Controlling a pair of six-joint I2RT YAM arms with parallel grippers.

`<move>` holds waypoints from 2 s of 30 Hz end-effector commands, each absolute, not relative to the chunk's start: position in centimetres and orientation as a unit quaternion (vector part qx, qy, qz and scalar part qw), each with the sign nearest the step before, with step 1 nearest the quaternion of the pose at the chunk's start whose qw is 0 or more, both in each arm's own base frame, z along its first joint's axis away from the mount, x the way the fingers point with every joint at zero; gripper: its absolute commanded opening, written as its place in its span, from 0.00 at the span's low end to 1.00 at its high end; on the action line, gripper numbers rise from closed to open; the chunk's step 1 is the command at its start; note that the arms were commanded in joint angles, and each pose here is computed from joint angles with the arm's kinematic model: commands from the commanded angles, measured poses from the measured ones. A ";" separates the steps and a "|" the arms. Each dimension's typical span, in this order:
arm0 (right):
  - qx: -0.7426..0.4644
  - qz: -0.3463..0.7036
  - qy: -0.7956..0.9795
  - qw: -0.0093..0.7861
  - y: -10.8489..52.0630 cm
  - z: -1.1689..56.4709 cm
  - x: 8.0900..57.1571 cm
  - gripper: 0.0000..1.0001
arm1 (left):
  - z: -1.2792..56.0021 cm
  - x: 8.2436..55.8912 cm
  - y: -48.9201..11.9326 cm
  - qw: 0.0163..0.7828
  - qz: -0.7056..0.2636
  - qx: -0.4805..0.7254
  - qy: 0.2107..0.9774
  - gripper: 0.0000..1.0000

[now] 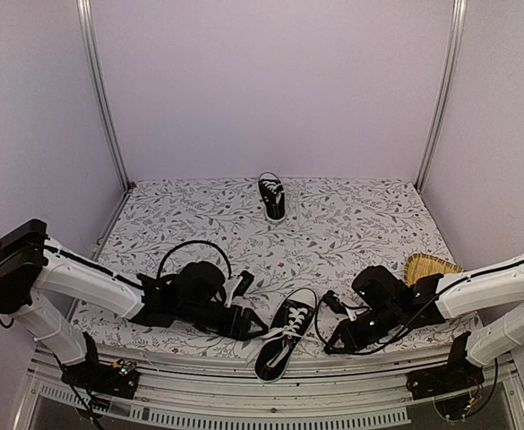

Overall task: Tie the shoes
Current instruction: Adjust the loop with the shoelace from the shoe.

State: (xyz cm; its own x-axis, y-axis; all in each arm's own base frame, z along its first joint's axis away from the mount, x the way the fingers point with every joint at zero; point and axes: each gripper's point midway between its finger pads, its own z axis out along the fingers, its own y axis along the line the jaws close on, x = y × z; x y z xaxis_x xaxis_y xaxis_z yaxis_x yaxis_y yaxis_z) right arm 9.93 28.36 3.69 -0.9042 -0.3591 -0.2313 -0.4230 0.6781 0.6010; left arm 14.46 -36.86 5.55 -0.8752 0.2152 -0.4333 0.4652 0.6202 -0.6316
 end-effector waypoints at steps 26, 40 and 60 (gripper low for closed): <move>-0.210 0.348 0.909 0.087 29.9 6.0 11.8 0.02 | 8.3 11.8 -40.8 0.120 -0.514 0.173 0.832 0.35; -0.201 0.351 0.908 0.110 30.3 7.2 13.2 0.02 | 9.7 10.5 -41.4 0.120 -0.496 0.202 0.836 0.00; -0.198 0.348 0.908 0.126 30.3 7.0 14.6 0.02 | 13.2 6.4 -45.0 0.140 -0.462 0.257 0.837 0.38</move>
State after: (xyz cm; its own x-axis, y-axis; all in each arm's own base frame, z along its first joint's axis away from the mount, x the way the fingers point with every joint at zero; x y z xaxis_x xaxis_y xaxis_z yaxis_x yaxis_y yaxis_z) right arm 13.97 30.17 6.66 -0.8981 -0.2816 -0.3378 -0.4348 0.6840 0.5858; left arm 4.63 -45.83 12.04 -0.8463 0.3669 -0.3861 0.5101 0.3499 -0.7857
